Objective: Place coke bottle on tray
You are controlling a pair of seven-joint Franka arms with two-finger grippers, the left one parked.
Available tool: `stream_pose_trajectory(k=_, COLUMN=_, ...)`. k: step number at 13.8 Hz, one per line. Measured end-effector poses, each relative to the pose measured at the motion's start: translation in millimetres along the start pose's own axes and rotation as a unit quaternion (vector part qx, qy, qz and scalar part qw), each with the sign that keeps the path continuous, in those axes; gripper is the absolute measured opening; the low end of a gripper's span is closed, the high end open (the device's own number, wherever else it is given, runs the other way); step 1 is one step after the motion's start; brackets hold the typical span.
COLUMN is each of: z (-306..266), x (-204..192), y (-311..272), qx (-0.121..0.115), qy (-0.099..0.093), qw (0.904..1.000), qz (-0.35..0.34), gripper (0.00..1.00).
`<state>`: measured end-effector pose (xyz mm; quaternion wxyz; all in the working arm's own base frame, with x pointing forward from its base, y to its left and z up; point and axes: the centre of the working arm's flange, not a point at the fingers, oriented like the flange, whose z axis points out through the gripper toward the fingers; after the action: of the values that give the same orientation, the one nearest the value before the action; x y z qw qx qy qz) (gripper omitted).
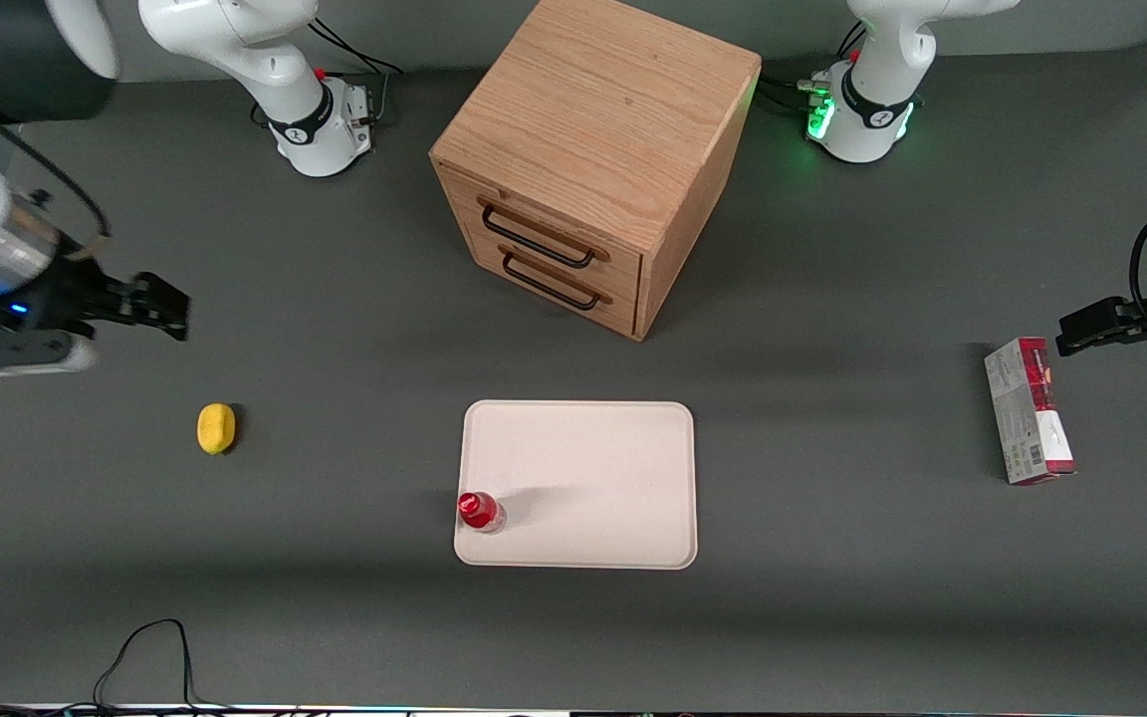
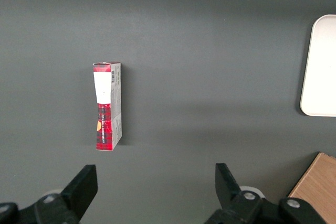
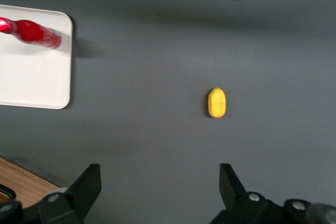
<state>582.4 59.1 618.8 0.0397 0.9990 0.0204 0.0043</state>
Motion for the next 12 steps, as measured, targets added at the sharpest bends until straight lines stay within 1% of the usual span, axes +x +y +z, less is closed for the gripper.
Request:
stream_pose_trajectory(k=2, z=6, x=-7, y=24, qx=0.008, qy=0.001, qw=1.0, qz=0.002, gripper=1.0)
stream_pose_trajectory(k=4, z=13, x=-6, y=40, qx=0.01, qy=0.003, qw=0.9999, qz=0.003, gripper=1.0)
stream_pose_trajectory(k=12, z=18, x=-7, y=49, qx=0.01, qy=-0.002, qw=0.9999, qz=0.01, gripper=1.0)
